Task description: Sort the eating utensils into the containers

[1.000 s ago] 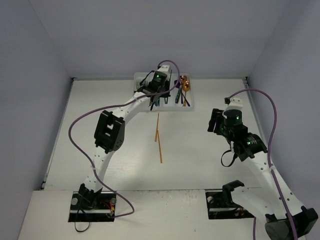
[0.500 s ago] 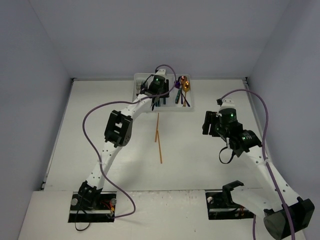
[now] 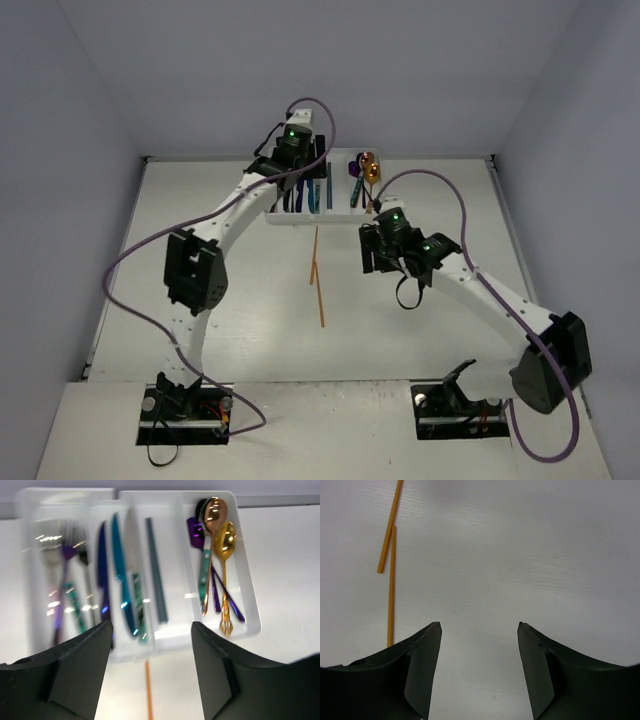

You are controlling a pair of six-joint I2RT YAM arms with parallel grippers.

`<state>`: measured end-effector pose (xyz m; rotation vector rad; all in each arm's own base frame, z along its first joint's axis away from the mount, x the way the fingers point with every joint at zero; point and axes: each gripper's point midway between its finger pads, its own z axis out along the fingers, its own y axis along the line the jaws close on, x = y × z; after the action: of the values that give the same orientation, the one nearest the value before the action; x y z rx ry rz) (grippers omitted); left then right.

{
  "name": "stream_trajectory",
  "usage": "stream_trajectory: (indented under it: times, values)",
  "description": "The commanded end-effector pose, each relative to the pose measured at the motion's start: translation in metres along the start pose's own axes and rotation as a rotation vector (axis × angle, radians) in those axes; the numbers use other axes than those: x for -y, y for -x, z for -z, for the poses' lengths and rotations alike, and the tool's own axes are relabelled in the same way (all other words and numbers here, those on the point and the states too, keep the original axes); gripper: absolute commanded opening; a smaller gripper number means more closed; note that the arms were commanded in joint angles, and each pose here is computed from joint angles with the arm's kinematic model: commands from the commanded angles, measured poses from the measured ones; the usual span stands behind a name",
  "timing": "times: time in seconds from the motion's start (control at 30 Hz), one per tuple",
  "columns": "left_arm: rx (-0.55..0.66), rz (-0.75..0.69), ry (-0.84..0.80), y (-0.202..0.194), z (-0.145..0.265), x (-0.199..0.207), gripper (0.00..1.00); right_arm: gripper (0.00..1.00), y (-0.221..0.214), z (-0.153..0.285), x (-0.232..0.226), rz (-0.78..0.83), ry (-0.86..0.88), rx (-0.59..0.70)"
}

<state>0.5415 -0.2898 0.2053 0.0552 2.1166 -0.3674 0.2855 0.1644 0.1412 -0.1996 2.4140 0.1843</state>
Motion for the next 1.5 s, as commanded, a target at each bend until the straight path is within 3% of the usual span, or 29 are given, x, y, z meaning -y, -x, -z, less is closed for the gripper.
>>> stream_trajectory:
  times: [0.0, 0.27, 0.43, 0.53, 0.87, 1.2, 1.33, 1.47]
  values:
    - [0.074, 0.007, 0.117, 0.051, 0.127, -0.029, 0.61, 0.60, 0.014, -0.023, -0.037, -0.016, -0.013, -0.001]
    - [-0.069, 0.010, 0.201, -0.031, 0.211, -0.083, 0.71, 0.59, -0.014, -0.057, -0.099, 0.024, 0.016, -0.097]
    - [-0.132, 0.061, 0.190, -0.077, 0.267, -0.099, 0.73, 0.45, -0.038, -0.079, -0.125, 0.004, 0.016, -0.168]
    - [-0.154, 0.064, 0.222, -0.098, 0.288, -0.113, 0.73, 0.41, -0.050, -0.088, -0.133, 0.000, 0.013, -0.199]
    - [-0.206, 0.068, 0.221, -0.123, 0.304, -0.121, 0.73, 0.30, -0.083, -0.107, -0.138, -0.017, -0.015, -0.262]
    - [-0.219, 0.063, 0.218, -0.129, 0.308, -0.122, 0.73, 0.00, -0.104, -0.109, -0.117, -0.038, -0.057, -0.284]
    - [-0.220, 0.063, 0.218, -0.131, 0.309, -0.123, 0.73, 0.00, -0.080, -0.098, -0.096, -0.060, -0.087, -0.217]
    - [-0.229, 0.064, 0.217, -0.135, 0.308, -0.123, 0.73, 0.00, -0.009, -0.078, -0.086, -0.070, -0.071, -0.058]
